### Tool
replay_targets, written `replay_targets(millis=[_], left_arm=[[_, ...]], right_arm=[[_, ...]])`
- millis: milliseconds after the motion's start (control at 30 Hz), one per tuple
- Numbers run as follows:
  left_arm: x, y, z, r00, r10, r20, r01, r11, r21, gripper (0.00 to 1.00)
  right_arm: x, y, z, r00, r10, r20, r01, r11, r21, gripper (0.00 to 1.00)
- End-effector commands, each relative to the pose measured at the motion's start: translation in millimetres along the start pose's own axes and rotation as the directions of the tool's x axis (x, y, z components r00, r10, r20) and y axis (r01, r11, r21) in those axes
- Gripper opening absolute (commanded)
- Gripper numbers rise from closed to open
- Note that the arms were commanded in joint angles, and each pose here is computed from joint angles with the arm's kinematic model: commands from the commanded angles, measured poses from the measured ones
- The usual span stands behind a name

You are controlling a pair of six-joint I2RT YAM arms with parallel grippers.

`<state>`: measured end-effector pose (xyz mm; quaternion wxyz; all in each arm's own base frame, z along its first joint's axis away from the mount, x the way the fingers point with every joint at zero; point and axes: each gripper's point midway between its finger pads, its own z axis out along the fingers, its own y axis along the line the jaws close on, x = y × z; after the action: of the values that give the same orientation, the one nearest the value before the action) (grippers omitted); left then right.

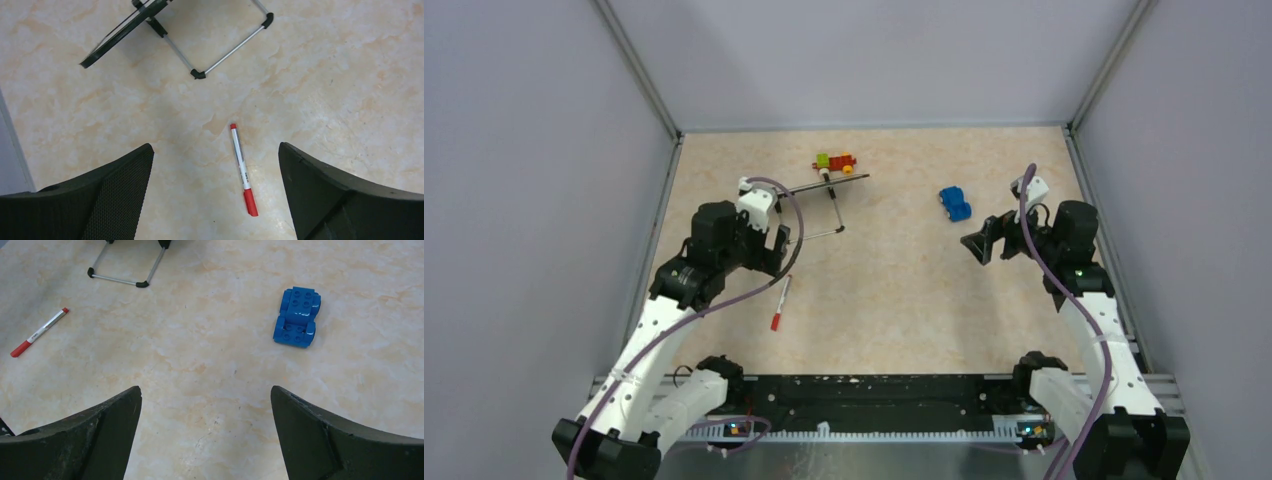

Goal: Write a sentence on the whiteboard
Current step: Move the whiteboard marker to the center of the board.

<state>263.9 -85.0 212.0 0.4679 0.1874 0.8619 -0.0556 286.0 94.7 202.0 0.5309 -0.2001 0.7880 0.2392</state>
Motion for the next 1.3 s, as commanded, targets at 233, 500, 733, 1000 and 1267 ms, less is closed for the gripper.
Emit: replay_targets(millis=[233,500,733,1000,1267], left_arm=[[27.3,-63.7,19.4,0.95,0.304,-0.072,-0.257,0.891,0.374,0.99],[88.4,-45.5,46.3,0.837,0.377,-0.396,-0.237,0.902,0.36,0.91],[138.1,-41.9,54.3,0.737,0.427,-0.524,-0.226,0.886,0.404,0.87],[162.1,-51.7,60.4,0.69,0.46,-0.559,-0.171,0.854,0.492,0.84],[180.2,-49.0,72.8,0.662,0.471,-0.583,-0.151,0.846,0.511,0.79]], right_arm=[[-11.4,2.6,-1.3,0.998,-0.05,0.033,0.05,0.999,-0.014,0.97],[-12.0,1.9,-2.1,0.998,-0.058,0.032,0.058,0.998,-0.009,0.97],[-12.4,2.8,-2.9,0.997,-0.064,0.033,0.065,0.998,-0.012,0.97],[-13.5,3.7,-3.8,0.997,-0.067,0.037,0.067,0.998,-0.013,0.97],[-13.1,3.8,-3.6,0.997,-0.067,0.036,0.067,0.998,-0.014,0.97]])
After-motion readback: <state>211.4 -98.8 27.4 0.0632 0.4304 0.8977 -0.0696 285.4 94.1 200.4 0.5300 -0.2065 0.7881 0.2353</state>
